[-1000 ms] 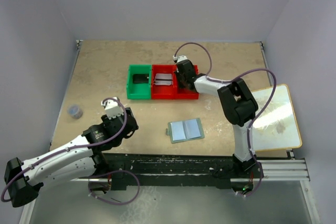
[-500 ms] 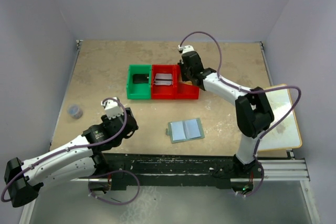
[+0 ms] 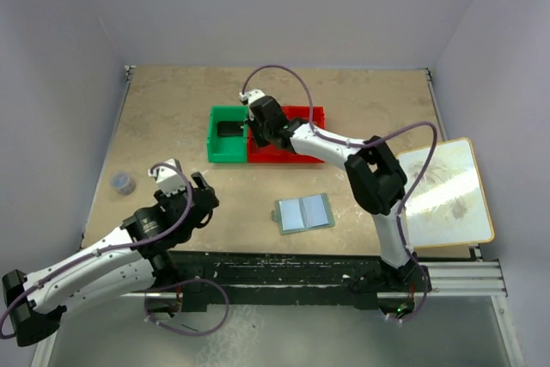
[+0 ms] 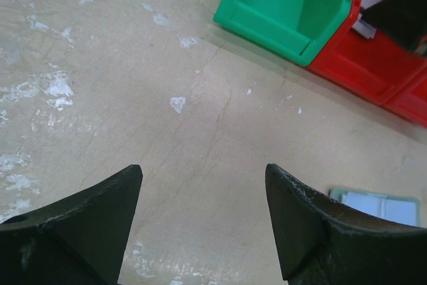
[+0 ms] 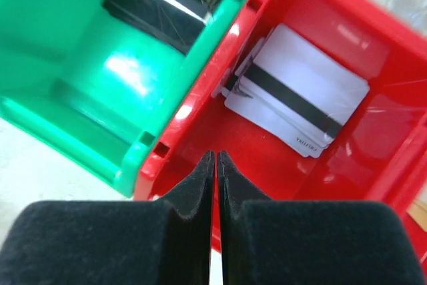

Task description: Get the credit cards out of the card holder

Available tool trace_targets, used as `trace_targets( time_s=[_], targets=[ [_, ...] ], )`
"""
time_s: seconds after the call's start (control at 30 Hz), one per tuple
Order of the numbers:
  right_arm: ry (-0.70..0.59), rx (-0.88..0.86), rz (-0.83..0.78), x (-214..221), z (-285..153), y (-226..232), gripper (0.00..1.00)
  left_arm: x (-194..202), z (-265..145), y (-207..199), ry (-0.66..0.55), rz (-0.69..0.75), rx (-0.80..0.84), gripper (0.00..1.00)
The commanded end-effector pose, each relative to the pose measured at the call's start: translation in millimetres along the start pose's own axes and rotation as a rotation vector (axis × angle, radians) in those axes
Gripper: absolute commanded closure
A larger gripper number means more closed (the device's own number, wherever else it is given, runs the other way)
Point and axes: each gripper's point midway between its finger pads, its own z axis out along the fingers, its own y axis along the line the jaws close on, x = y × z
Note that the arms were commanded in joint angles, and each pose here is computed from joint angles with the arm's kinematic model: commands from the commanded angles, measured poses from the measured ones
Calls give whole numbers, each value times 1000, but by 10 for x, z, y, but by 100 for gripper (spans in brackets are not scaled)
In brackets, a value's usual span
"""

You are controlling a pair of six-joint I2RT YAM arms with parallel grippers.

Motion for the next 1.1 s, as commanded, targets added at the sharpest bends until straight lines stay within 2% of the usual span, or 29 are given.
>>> trace_targets(
  time_s=[0.0,0.33,0.67,0.93,1.07],
  targets=[
    [18,50,12,-45,59,-136,94,-354,-111,-34,-100,-109,5,27],
    [105,-6,24,228,434,13,93,-438,-162,19,-125,-126,3,27],
    [59,8,60,225,526,-6,92,-507,-206,40,-137,-132,2,27],
    [62,109,98,386,699,-181,93,-523,-218,38,-141,-136,7,27],
    [9,132,109,270,680,-231,92,-527,-221,40,-140,-131,3,27]
  ],
)
